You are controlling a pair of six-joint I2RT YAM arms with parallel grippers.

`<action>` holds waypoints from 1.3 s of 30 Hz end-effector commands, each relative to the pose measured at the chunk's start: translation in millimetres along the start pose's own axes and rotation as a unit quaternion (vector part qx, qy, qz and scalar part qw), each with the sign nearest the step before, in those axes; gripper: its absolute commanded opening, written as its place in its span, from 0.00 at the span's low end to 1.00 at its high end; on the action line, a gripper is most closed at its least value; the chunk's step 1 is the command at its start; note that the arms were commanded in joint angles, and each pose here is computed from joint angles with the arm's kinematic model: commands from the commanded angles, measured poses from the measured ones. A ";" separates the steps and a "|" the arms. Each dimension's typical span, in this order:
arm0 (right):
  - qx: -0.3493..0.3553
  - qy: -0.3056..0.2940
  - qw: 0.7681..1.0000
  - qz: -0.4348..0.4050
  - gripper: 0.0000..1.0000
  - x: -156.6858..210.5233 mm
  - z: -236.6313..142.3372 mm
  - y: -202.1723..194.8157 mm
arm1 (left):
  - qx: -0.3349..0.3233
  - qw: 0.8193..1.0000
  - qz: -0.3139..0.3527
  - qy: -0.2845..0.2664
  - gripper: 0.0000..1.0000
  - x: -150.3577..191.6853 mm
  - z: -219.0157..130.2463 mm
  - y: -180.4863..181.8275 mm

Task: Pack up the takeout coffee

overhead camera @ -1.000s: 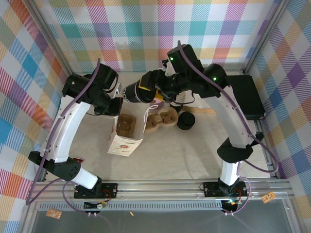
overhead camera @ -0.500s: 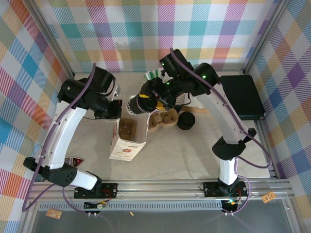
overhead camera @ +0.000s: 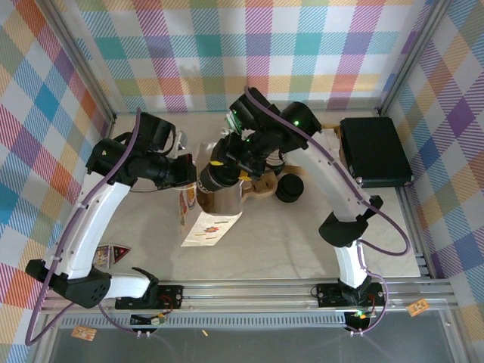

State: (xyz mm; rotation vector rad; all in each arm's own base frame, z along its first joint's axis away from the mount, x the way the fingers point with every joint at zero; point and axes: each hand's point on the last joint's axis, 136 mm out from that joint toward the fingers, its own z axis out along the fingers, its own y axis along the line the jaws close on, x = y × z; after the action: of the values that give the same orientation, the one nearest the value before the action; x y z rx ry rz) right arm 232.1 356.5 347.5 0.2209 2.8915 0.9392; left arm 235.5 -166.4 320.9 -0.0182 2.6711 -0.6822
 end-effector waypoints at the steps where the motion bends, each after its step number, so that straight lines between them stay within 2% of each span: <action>1: 0.033 0.007 0.999 -0.011 0.22 6.5 4.6 -11.6 | 0.052 0.998 -0.011 -0.024 0.00 -4.6 -5.6 -17.8; 8: 0.058 0.012 0.997 -0.042 0.22 2.9 20.9 -18.1 | 0.117 0.993 -0.015 -0.028 0.00 4.2 -5.1 -29.5; 14: 0.072 0.026 0.995 -0.071 0.22 3.3 35.0 -21.1 | 0.137 0.989 -0.042 -0.046 0.00 10.5 -5.1 -20.1; 20: 0.082 0.038 0.990 -0.109 0.22 10.5 48.8 -20.7 | 0.116 0.989 -0.077 -0.059 0.00 16.5 -5.6 1.2; 24: 0.090 0.043 0.986 -0.133 0.22 15.7 58.0 -19.8 | 0.080 0.991 -0.096 -0.053 0.00 21.9 -2.0 17.9; 25: 0.091 0.043 0.985 -0.138 0.22 16.6 60.0 -19.2 | 0.072 0.991 -0.101 -0.050 0.01 22.9 -0.2 21.7; 29: 0.098 0.036 0.983 -0.150 0.22 16.4 66.5 -18.6 | 0.042 0.992 -0.111 -0.047 0.24 25.5 0.8 32.7; 32: 0.091 0.028 0.983 -0.154 0.22 16.0 68.4 -13.3 | 0.019 0.991 -0.117 -0.056 0.45 26.8 -4.3 40.9; 35: 0.087 0.023 0.983 -0.160 0.21 18.5 69.6 -9.1 | 0.000 0.991 -0.121 -0.060 0.49 27.9 -7.7 47.4; 39: 0.086 0.022 0.983 -0.162 0.21 21.3 72.3 -6.6 | -0.030 0.990 -0.130 -0.048 0.43 30.6 -4.8 57.0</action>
State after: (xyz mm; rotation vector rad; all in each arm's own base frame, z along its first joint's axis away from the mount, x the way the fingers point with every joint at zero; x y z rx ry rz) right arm 220.7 391.0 279.9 -0.2252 2.9548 0.6342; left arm 212.8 -129.1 286.5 -0.3652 2.6029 -0.7361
